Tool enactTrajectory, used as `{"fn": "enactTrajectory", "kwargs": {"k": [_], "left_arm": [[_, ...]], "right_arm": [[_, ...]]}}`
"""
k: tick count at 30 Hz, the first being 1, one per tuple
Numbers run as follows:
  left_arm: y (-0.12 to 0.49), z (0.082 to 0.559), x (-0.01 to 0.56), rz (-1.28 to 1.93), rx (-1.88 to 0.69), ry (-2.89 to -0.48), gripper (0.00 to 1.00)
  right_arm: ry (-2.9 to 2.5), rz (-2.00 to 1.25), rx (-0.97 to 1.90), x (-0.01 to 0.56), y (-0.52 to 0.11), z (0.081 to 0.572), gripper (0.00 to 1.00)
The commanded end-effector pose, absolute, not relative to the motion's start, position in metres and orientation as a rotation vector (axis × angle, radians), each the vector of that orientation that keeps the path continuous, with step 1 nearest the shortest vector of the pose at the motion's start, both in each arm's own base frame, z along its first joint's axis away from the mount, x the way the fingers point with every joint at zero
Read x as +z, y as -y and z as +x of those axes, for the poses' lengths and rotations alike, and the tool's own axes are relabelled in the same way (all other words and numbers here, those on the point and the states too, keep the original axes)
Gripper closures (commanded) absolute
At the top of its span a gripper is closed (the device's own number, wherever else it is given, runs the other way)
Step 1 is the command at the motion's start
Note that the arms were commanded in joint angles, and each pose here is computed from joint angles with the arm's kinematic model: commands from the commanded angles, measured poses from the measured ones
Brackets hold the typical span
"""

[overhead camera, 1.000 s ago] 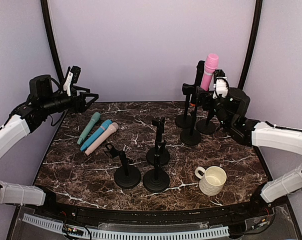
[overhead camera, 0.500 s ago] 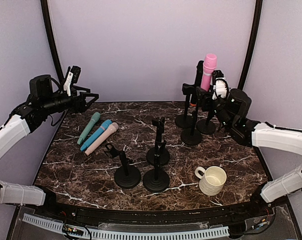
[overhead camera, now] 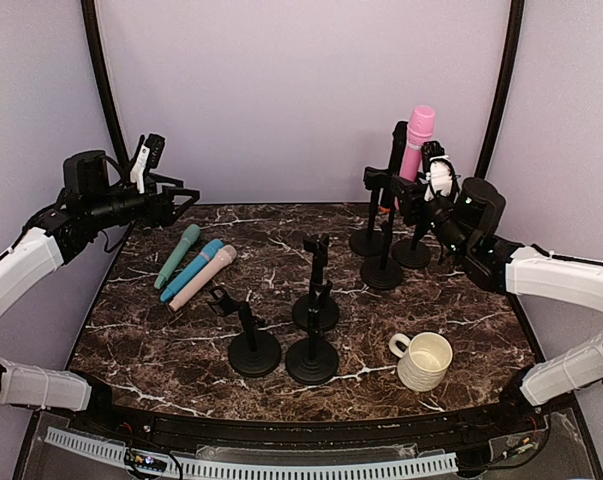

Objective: Remove the microphone from the stand
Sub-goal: Move the microphone stand with the microphone to the center of the board.

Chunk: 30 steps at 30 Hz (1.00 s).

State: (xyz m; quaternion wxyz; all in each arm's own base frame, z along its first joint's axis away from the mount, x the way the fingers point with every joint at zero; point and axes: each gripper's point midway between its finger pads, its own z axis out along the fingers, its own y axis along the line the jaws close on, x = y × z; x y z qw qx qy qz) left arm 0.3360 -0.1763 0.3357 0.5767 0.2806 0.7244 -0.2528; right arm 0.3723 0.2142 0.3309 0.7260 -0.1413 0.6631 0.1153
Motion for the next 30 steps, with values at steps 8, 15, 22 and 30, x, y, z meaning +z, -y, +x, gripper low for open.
{"fn": "enactTrajectory", "kwargs": {"k": [8,15,22,30], "left_arm": [[0.185,0.33,0.333,0.709,-0.629,-1.661,0.32],[0.188,0.328,0.332,0.731,-0.639,-1.651,0.32],[0.192,0.327,0.328,0.747,-0.645,-1.652,0.32],[0.199,0.323,0.322,0.785,-0.674,-1.65,0.32]], "right_arm": [[-1.209,-0.31,0.46,0.41,-0.241,0.353,0.83],[-1.107,-0.36,0.553,0.439,-0.289,0.355,0.86],[-1.04,-0.395,0.639,0.45,-0.336,0.358,0.87],[-0.943,-0.429,0.793,0.467,-0.388,0.352,0.87]]}}
